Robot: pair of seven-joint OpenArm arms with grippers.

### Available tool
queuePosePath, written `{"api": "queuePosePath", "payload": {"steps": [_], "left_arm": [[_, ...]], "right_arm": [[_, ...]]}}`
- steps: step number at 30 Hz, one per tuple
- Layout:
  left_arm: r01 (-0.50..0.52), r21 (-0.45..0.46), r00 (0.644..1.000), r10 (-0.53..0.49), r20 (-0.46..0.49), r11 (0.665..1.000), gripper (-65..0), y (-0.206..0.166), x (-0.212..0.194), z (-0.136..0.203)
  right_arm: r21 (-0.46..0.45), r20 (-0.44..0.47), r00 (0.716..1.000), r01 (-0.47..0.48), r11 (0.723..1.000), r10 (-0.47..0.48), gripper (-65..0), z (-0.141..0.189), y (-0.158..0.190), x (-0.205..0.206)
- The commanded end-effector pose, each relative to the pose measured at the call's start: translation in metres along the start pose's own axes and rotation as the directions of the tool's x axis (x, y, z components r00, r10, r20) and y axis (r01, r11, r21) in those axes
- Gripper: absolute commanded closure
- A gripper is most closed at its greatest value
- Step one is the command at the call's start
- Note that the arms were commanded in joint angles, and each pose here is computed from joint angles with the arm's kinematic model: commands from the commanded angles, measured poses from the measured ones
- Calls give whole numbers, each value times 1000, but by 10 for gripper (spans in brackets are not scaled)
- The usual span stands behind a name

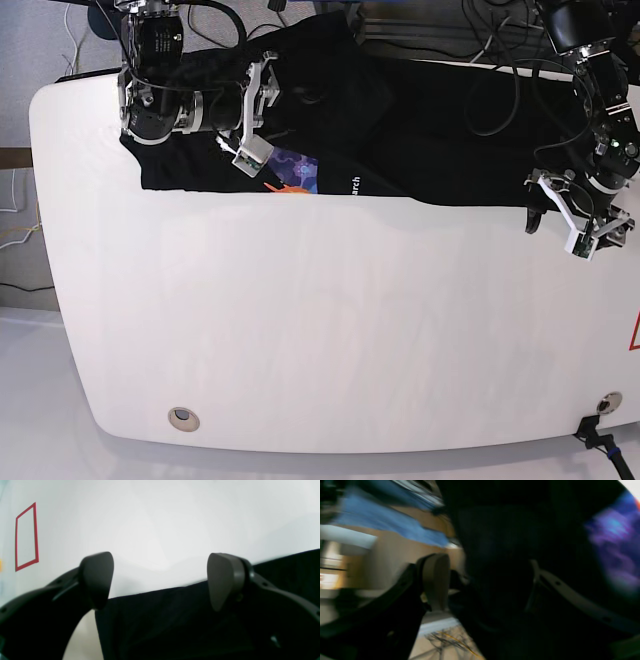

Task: Fold the T-shirt properly

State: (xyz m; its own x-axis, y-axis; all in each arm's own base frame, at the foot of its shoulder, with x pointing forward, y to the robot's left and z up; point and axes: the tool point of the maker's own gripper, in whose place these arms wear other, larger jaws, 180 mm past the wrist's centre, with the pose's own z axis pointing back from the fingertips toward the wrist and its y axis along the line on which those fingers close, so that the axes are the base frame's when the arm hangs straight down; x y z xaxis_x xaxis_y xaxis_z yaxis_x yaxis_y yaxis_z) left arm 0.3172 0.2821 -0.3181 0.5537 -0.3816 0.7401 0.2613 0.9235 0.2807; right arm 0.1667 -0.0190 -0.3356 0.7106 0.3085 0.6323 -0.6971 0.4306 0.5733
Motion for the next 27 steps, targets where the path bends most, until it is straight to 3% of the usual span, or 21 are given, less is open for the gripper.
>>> {"api": "queuePosePath", "payload": {"steps": [1, 4, 7, 8, 10, 11, 13, 16, 17, 22, 27], "left_arm": [[17, 22, 998, -19, 52, 1000, -555, 9, 17, 5], [24, 24, 998, -25, 59, 999, -553, 9, 20, 6], [95, -7, 992, -94, 84, 995, -552, 0, 30, 14], [101, -9, 992, -100, 81, 995, -552, -2, 28, 15], [120, -12, 990, -119, 77, 993, -524, -7, 25, 22], [128, -16, 989, -127, 73, 992, -476, -10, 23, 25], [151, -22, 987, -150, 57, 988, -315, -14, 17, 31], [156, -44, 988, -155, 20, 987, -38, -22, 0, 36], [153, -50, 988, -153, 7, 987, 0, -23, -6, 37], [134, -100, 987, -141, -71, 986, 0, -40, -40, 44], [67, -142, 986, -87, -140, 988, 0, -59, -73, 45]], "right_arm": [[-73, -14, 999, -52, 996, 51, -386, 5, -14, 8], [-192, -101, 992, -98, 977, 79, -385, 11, -39, 3], [-252, -140, 986, -125, 960, 91, -382, 16, -49, 0], [-257, -141, 985, -133, 957, 99, -368, 17, -48, 1], [-247, -114, 988, -127, 961, 101, -272, 15, -43, 3], [-246, -112, 989, -122, 962, 97, -196, 13, -42, 2], [-245, -101, 990, -119, 962, 97, 0, 13, -42, 3], [-250, -47, 992, -121, 961, 113, 0, 14, -42, 12], [-251, -39, 993, -122, 960, 116, 0, 15, -42, 13], [-257, -23, 994, -113, 960, 111, 0, 20, -43, 6], [-356, -84, 994, -100, 929, 75, 0, 27, -59, -17]]}}
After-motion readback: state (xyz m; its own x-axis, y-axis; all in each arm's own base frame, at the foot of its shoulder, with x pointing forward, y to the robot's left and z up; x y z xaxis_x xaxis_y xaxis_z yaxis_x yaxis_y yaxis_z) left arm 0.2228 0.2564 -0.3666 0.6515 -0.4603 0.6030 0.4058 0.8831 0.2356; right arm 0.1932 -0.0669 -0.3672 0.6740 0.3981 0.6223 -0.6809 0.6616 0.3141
